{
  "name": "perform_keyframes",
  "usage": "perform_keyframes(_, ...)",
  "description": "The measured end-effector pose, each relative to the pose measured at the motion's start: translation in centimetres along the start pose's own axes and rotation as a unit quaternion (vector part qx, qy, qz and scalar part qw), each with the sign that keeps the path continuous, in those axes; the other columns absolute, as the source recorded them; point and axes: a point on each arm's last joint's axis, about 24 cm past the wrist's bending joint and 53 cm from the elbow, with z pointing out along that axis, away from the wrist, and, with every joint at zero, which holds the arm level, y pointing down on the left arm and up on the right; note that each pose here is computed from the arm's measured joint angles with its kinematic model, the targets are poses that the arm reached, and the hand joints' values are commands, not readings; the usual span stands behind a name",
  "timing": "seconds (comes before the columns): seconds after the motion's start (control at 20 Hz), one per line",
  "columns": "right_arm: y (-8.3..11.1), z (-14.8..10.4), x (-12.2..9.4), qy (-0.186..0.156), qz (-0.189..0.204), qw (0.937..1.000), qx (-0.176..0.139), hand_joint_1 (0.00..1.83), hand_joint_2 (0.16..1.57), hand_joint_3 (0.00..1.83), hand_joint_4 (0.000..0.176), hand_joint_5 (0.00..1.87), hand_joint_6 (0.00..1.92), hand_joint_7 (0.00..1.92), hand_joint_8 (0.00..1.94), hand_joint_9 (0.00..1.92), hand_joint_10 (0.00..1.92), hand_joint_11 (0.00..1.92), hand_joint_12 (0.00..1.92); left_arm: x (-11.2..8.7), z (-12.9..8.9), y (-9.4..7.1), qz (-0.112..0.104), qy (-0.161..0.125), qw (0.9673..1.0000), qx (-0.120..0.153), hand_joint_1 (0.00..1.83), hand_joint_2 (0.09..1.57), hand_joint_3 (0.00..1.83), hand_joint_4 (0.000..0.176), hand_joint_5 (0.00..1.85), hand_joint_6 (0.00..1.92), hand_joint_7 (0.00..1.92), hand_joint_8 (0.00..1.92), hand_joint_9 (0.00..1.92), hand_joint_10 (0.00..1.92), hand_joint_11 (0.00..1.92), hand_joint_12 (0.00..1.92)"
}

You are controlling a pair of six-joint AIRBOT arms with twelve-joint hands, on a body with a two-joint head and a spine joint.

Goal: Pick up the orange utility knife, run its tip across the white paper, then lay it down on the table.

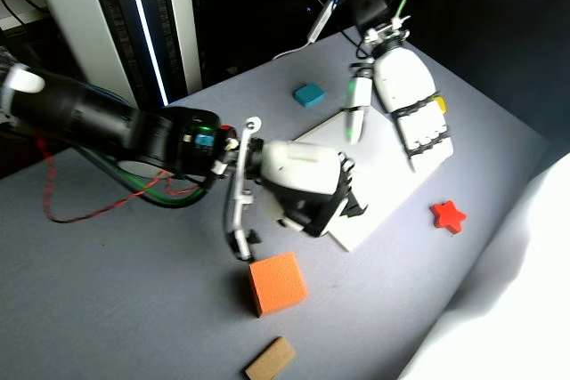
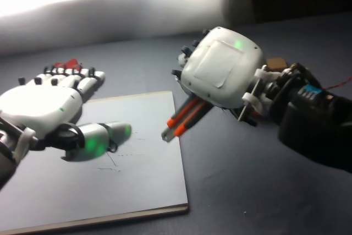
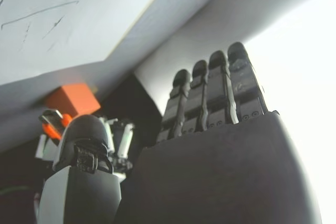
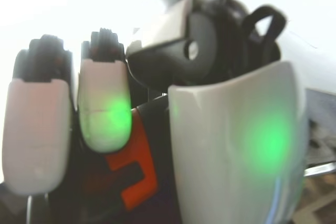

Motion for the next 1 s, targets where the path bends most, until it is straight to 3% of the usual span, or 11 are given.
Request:
perform_keyframes(0.25,0.4,-2.0,1.2,0.083,0.066,0.9944,0.003,1.46,0.97,0.88,0.176,1.63,1.92,1.83,1.94,1.92,1.92,1.92,1.92,2.0,-1.3,-1.5,-0.007,0.023,0.9996,0.012,0.0,1.24,0.0,0.0,0.0,0.0,0.0,0.0,0.0,0.0,0.0,0.0)
perform_keyframes(0.45,0.2,-3.4,2.0,0.131,0.096,0.9867,0.004,1.49,0.91,0.99,0.176,1.61,1.92,1.79,1.94,1.91,1.92,1.92,1.92,1.9,-1.5,-1.4,-0.009,0.019,0.9997,0.009,0.0,1.24,0.0,0.0,0.0,0.0,0.0,0.0,0.0,0.0,0.0,0.0)
perform_keyframes(0.6,0.5,-4.7,4.3,0.189,0.135,0.9727,0.001,1.48,0.86,1.04,0.176,1.49,1.92,1.65,1.94,1.79,1.92,1.79,1.92,1.8,-1.5,-1.0,-0.007,0.014,0.9999,0.005,0.0,1.24,0.0,0.0,0.0,0.0,0.0,0.0,0.0,0.0,0.0,0.0)
perform_keyframes(0.65,0.5,-4.9,4.6,0.197,0.138,0.9706,0.0,1.48,0.86,1.04,0.176,1.49,1.92,1.65,1.94,1.79,1.92,1.79,1.92,1.8,-1.4,-0.8,-0.007,0.015,0.9999,0.003,0.0,1.24,0.0,0.0,0.0,0.0,0.0,0.0,0.0,0.0,0.0,0.0)
perform_keyframes(0.7,0.5,-5.0,4.7,0.199,0.138,0.9703,0.0,1.44,0.86,1.05,0.176,1.37,1.92,1.56,1.94,1.69,1.92,1.66,1.92,1.7,-1.3,-0.5,-0.008,0.014,0.9999,0.0,0.0,1.24,0.0,0.0,0.0,0.0,0.0,0.0,0.0,0.0,0.0,0.0)
perform_keyframes(0.75,0.4,-5.1,4.8,0.199,0.137,0.9702,0.002,1.1,0.74,1.3,0.0,0.95,1.92,1.47,1.94,1.57,1.92,1.52,1.92,1.6,-1.3,-0.4,-0.009,0.012,0.9999,0.001,0.0,1.24,0.0,0.0,0.0,0.0,0.0,0.0,0.0,0.0,0.0,0.0)
perform_keyframes(0.8,0.2,-5.2,5.1,0.201,0.136,0.9701,0.003,1.19,0.57,1.58,0.0,0.97,1.86,1.2,1.94,1.49,1.92,1.43,1.92,1.5,-1.2,-0.3,-0.009,0.009,0.9999,0.002,0.0,1.24,0.0,0.0,0.0,0.0,0.0,0.0,0.0,0.0,0.0,0.0)
perform_keyframes(0.85,0.1,-5.3,5.5,0.204,0.13,0.9703,0.004,1.21,0.52,1.65,0.0,0.99,1.84,1.15,1.94,1.47,1.92,1.42,1.92,1.5,-1.2,-0.2,-0.009,0.01,0.9999,0.001,0.0,1.24,0.0,0.0,0.0,0.0,0.0,0.0,0.0,0.0,0.0,0.0)
perform_keyframes(1.0,-0.9,-6.0,6.9,0.218,0.117,0.9688,0.012,1.2,0.58,1.56,0.0,0.9,1.86,1.07,1.94,1.3,1.92,1.19,1.92,1.4,-1.1,0.4,-0.009,0.008,0.9999,-0.005,0.0,1.24,0.0,0.0,0.0,0.0,0.0,0.0,0.0,0.0,0.02,0.01)
